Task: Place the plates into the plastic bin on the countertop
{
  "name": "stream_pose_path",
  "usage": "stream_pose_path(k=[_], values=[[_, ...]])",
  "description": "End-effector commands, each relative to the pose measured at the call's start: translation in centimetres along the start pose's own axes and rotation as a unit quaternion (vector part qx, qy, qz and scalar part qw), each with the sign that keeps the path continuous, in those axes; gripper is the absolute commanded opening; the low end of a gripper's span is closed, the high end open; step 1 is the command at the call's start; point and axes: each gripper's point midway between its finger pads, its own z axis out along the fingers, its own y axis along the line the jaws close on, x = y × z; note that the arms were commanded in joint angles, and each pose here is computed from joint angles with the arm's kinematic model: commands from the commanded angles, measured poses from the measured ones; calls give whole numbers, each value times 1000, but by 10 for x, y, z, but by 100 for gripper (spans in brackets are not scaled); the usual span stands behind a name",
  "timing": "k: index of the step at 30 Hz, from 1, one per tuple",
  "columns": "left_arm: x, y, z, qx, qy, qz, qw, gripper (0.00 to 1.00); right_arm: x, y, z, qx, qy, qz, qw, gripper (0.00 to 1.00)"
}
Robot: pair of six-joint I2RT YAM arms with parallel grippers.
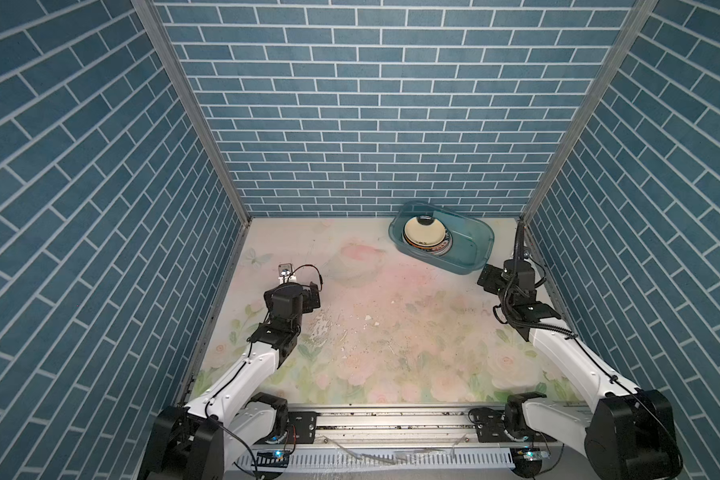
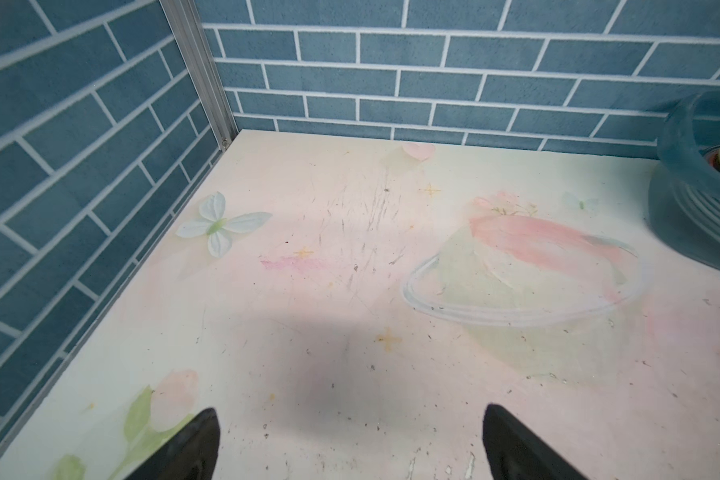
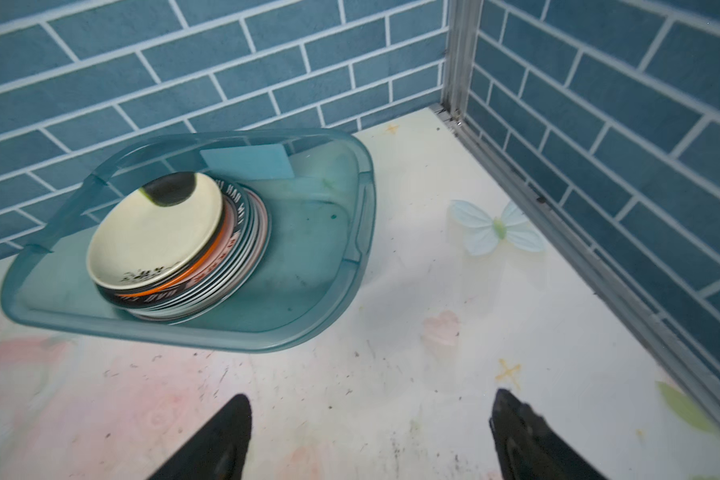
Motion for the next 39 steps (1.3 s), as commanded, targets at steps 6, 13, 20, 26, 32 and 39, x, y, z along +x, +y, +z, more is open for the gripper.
stream_pose_path(k=[6, 13, 20, 26, 32, 39], values=[[-15, 19, -7, -38, -56, 40, 997, 99, 8, -47, 3, 109, -67, -24, 992, 91], [-1, 34, -22, -52, -191, 39, 980, 100, 14, -54, 2, 111, -104, -8, 988, 92], [6, 29, 7, -72, -168, 80, 980, 100, 9, -54, -3, 103, -144, -57, 983, 92], [14, 33, 27, -93, -170, 83, 978, 99, 24, -63, 2, 109, -164, -71, 978, 92], [17, 37, 40, -71, -143, 65, 985, 100, 13, -74, 3, 103, -206, -61, 971, 94], [23, 40, 49, -67, -127, 58, 988, 100, -2, -78, 7, 74, -235, -23, 969, 95]])
